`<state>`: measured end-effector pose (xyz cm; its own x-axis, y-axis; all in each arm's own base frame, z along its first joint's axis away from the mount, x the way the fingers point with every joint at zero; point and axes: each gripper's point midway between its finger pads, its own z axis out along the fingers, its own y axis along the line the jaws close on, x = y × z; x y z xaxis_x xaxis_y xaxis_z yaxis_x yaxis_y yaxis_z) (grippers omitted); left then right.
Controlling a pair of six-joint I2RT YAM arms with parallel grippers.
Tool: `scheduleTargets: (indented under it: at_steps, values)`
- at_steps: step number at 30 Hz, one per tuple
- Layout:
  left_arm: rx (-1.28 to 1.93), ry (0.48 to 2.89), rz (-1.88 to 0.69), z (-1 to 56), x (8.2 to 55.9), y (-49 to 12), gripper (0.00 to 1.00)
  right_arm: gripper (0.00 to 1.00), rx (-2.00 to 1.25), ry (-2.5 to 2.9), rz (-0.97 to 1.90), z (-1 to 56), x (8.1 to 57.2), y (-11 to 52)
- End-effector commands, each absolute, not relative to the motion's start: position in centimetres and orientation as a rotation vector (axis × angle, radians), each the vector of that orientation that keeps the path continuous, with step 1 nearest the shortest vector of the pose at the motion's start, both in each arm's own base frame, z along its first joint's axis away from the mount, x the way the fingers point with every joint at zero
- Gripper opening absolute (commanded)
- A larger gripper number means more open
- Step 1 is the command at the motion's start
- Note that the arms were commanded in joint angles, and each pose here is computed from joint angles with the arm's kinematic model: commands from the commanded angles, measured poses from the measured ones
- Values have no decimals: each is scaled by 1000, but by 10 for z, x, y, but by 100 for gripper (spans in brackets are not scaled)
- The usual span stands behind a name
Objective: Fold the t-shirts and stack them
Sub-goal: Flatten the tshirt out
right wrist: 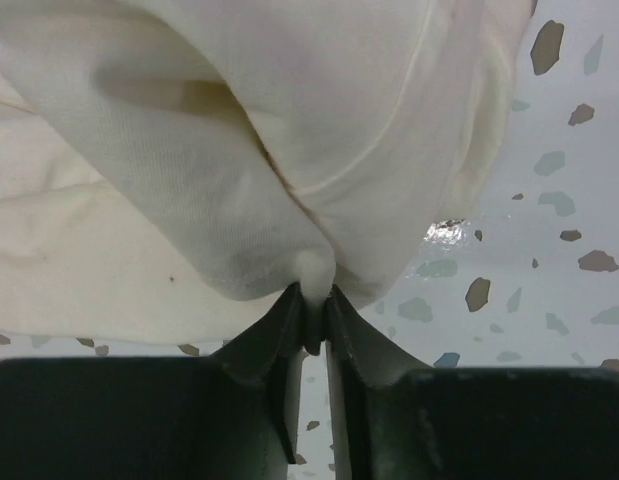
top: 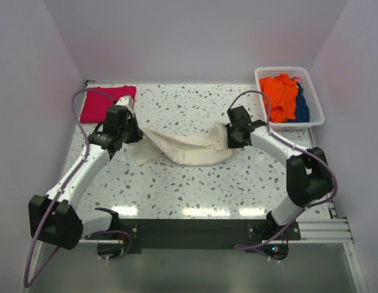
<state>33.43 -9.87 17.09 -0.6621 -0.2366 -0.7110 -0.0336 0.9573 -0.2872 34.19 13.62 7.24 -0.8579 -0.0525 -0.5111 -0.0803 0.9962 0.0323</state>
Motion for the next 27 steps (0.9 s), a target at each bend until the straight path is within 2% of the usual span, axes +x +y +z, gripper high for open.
scheduleTargets:
  at_steps: [1,2,5,16,27]
  values:
    - [-162,2213,-336,193,346,-98,0,9,-64,2517,78,98,364,142]
    - [-163,2213,-337,193,347,-98,0,0,-55,2525,66,100,361,140]
    - [-156,2207,-336,198,348,-98,0,0,-34,2491,66,126,360,137]
    - [-171,2150,-290,232,362,-81,0,0,101,2136,87,300,363,109]
    - [-209,2107,-276,255,350,-71,0,0,190,1937,67,394,346,76]
